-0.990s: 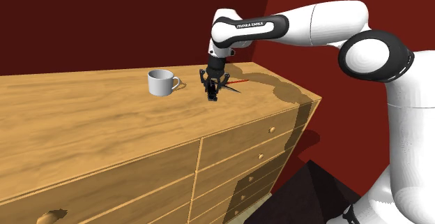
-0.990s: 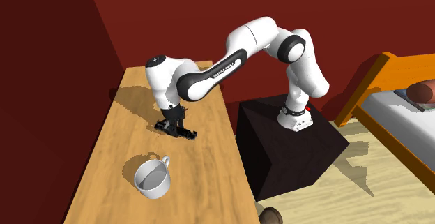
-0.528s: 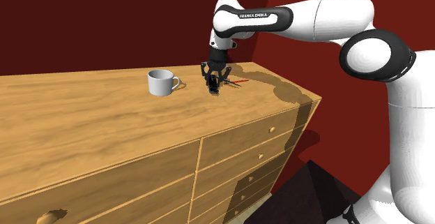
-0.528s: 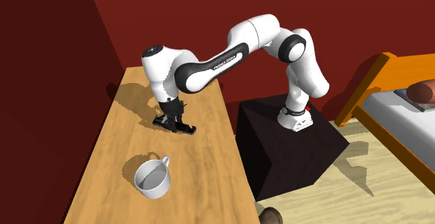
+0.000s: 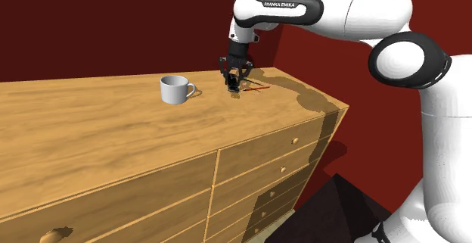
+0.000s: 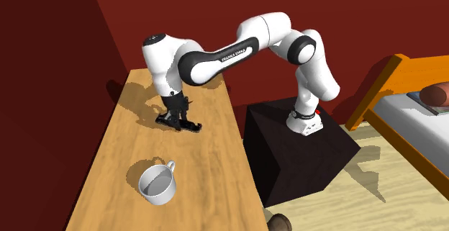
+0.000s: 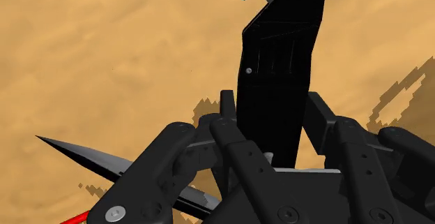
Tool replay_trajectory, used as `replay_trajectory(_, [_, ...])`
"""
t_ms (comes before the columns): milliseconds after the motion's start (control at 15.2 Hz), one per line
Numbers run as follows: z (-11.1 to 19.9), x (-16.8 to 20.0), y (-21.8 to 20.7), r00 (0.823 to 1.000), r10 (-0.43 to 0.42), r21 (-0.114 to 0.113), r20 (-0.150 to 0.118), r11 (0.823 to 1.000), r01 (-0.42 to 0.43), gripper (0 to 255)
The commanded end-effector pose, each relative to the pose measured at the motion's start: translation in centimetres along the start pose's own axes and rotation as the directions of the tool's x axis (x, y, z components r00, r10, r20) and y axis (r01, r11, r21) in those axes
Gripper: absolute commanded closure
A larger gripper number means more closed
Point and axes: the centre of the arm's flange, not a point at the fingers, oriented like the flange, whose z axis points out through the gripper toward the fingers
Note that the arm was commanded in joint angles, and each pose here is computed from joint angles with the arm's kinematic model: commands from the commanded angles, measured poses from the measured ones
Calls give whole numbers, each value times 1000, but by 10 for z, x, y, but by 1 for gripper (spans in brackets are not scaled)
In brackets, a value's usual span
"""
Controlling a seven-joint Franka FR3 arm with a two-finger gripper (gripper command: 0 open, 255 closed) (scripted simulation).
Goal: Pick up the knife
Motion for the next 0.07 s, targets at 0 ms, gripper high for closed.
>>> replay_trajectory(0, [-3,0,0,1000,0,0,0,1000,0,255])
